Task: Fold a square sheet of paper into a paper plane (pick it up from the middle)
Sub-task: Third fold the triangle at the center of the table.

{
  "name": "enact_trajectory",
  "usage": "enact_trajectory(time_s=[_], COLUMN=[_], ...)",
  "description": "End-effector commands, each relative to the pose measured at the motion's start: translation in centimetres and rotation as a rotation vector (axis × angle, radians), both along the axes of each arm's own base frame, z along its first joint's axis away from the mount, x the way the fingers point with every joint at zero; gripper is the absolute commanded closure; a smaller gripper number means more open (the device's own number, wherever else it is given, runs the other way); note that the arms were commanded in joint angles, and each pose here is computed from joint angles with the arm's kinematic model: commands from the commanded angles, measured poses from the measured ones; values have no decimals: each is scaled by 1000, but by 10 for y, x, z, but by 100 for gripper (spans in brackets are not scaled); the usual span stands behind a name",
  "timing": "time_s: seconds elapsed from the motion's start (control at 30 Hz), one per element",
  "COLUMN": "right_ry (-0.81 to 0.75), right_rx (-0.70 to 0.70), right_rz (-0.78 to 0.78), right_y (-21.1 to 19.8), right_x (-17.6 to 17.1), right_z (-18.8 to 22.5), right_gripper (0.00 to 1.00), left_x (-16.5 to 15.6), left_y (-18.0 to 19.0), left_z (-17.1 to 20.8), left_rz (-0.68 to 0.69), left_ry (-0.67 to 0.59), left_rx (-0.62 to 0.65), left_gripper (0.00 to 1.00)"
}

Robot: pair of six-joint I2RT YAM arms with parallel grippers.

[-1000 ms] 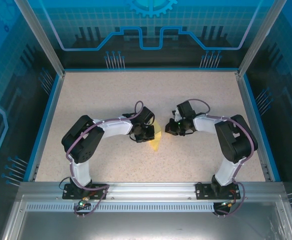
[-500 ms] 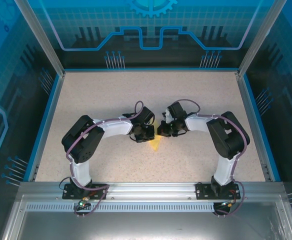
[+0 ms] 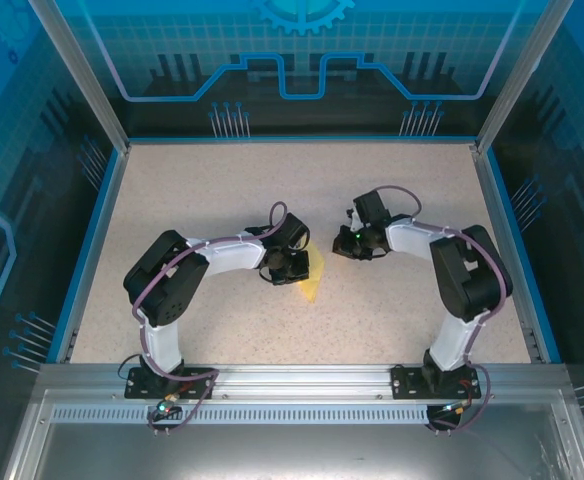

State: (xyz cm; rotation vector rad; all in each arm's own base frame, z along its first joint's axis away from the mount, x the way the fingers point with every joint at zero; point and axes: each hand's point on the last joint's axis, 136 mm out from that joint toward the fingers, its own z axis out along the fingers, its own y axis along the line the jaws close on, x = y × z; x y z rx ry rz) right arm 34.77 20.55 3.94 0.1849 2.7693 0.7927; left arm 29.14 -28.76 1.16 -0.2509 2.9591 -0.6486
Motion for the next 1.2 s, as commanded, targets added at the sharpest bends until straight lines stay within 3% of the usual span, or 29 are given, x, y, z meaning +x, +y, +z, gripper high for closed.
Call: enact_trajectory(time_s=[0.0, 0.13, 0.27, 0.73, 1.17], right_ry=[-13, 76, 116, 164, 243], right_rx=[47, 150, 205, 224, 195], right_rz=[118, 173, 191, 247, 278], right_y=[25, 48, 61, 79, 69], right_x=[-34, -81, -102, -112, -139], right_z=[21, 12, 7, -9, -32], right_gripper=[100, 100, 100, 100, 100], left_x=[-45, -44, -44, -44, -45], left_y=[44, 43, 44, 43, 51], left_z=[-51, -52, -53, -54, -57], left_rz=[-3, 11, 20, 26, 46], left_ry=[166, 159, 161, 164, 165], left_rx=[212, 206, 203, 199, 236], left_gripper=[100, 100, 100, 100, 100])
